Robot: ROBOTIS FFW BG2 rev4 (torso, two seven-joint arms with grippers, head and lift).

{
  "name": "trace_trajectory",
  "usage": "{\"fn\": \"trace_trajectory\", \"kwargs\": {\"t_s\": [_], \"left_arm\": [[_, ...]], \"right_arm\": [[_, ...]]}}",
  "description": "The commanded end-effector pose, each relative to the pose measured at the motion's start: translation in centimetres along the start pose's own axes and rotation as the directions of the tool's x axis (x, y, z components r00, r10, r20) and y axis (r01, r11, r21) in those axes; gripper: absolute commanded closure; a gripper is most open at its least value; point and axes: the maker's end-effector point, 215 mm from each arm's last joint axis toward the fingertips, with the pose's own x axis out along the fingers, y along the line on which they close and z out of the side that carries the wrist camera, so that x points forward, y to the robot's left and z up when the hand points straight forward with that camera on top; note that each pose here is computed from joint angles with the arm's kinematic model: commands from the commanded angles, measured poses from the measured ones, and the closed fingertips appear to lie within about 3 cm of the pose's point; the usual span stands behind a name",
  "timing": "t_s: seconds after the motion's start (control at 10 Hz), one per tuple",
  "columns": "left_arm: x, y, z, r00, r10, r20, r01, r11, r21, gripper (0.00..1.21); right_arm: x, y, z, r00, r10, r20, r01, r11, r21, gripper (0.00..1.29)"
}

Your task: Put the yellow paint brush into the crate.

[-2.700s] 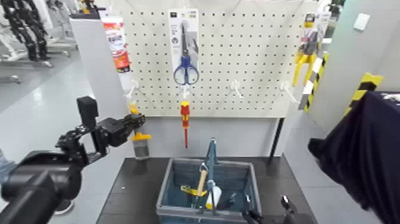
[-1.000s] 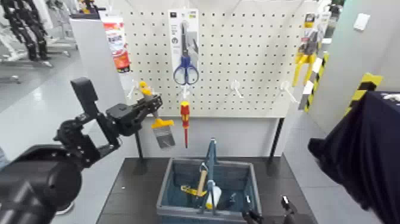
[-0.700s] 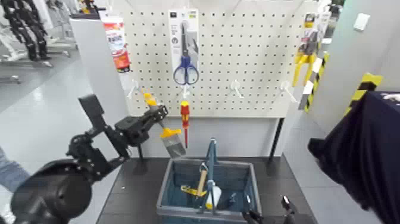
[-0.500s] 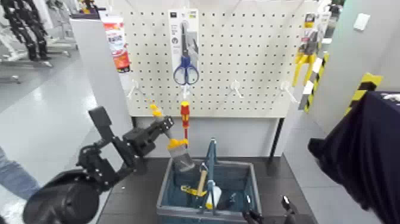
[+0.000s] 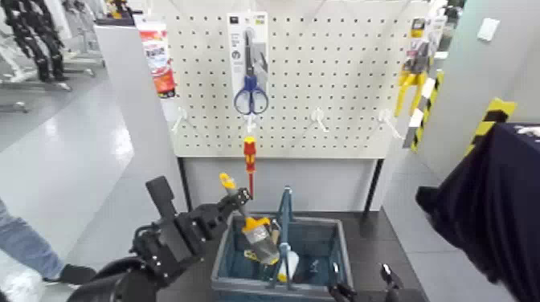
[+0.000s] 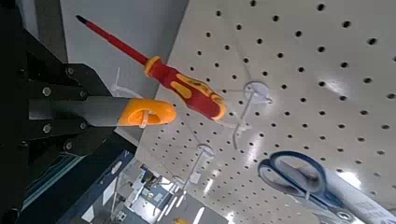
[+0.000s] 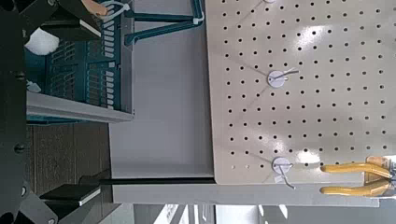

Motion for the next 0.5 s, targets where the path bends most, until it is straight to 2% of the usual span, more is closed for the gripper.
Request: {"fn": "trace_trajectory", "kwargs": {"t_s": [0.1, 0.3, 0.4, 0.5], "left_arm": [[0.5, 0.0, -4.1, 1.0, 0.017, -0.017, -0.019, 0.995, -0.102, 1.19], [0.6, 0.1, -5.9, 0.998, 0.042, -0.037, -0.047, 0.987, -0.151, 1.19], [0.6, 0.2, -6.2, 0.998, 0.053, -0.039, -0.059, 0.984, -0.169, 1.15], [0.5, 0.4, -6.2, 0.997, 0.062, -0.04, -0.069, 0.981, -0.18, 1.05]], "right_arm": [[0.0, 0.1, 0.0, 1.0, 0.001, 0.002, -0.001, 1.0, 0.003, 0.14], [0.0, 0.1, 0.2, 1.0, 0.0, 0.006, 0.0, 1.0, 0.005, 0.14], [0.0, -0.1, 0.1, 1.0, -0.002, 0.006, 0.001, 1.0, 0.006, 0.14], [0.0, -0.1, 0.1, 1.0, -0.002, 0.006, 0.001, 1.0, 0.006, 0.14]]}}
